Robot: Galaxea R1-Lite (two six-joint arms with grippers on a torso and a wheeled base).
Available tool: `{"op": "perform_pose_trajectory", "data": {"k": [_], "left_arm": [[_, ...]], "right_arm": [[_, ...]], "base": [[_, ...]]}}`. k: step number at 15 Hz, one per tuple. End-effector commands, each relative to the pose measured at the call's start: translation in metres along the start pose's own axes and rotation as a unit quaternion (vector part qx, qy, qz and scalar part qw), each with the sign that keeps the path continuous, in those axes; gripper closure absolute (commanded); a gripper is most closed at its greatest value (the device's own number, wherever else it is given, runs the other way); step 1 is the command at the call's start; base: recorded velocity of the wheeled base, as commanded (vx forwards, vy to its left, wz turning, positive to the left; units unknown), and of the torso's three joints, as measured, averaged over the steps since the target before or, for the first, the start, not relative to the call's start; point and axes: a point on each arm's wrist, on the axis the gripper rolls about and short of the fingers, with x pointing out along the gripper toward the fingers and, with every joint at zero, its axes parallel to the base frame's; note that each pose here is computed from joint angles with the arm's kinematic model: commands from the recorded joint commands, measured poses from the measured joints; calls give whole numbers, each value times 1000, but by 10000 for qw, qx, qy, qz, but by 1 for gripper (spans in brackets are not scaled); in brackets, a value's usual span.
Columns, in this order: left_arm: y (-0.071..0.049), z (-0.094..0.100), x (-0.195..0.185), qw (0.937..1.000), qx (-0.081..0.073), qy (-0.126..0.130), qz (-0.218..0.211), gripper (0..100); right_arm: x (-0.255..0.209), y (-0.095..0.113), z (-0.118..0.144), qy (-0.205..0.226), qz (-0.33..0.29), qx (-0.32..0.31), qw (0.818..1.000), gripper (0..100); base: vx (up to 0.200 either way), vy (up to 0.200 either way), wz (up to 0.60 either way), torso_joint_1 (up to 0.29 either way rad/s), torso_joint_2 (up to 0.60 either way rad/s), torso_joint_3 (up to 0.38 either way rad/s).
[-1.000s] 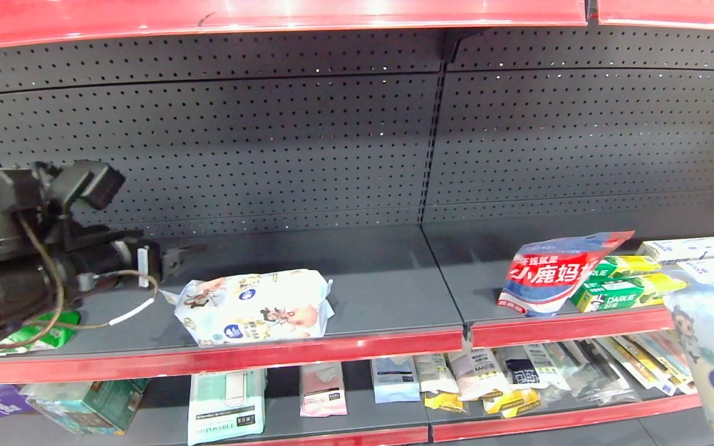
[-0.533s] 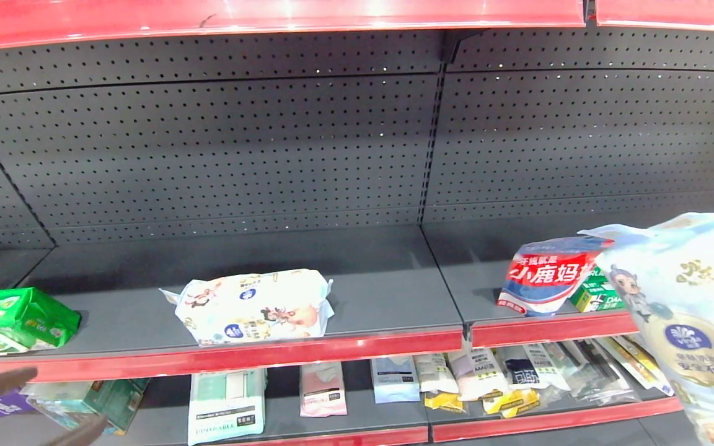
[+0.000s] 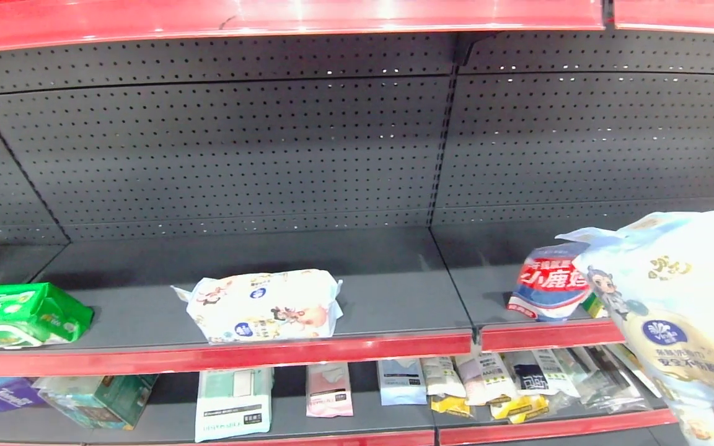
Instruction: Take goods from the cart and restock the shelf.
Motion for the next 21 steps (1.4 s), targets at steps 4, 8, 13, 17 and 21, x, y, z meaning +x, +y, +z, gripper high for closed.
{"op": "perform_pose_trajectory", "data": {"k": [4, 8, 13, 17, 21], "left_arm": [[-1, -7, -3, 9997, 67, -210, 104, 0], [-1, -4, -2, 9992, 42, -359, 158, 0], [7, -9, 25, 9937, -431, -822, 623, 0], [14, -17, 51, 9801, -687, -1511, 1093, 0], [14, -17, 51, 9573, -1284, -1462, 2138, 0]], "right_arm": [[1, 1, -1, 30, 77, -8, 10000, 100], [3, -2, 6, -15, 108, -22, 9999, 100], [23, -8, 19, 237, 355, 0, 9991, 100], [62, -17, 30, 454, 445, 59, 9980, 100], [77, -20, 31, 525, 472, 62, 9975, 100]], "base": [[0, 0, 600, 6, 0, 1], [0, 0, 300, -1, 0, -1], [0, 0, 0, 0, 0, 0], [0, 0, 0, 0, 0, 0], [0, 0, 0, 0, 0, 0]]}}
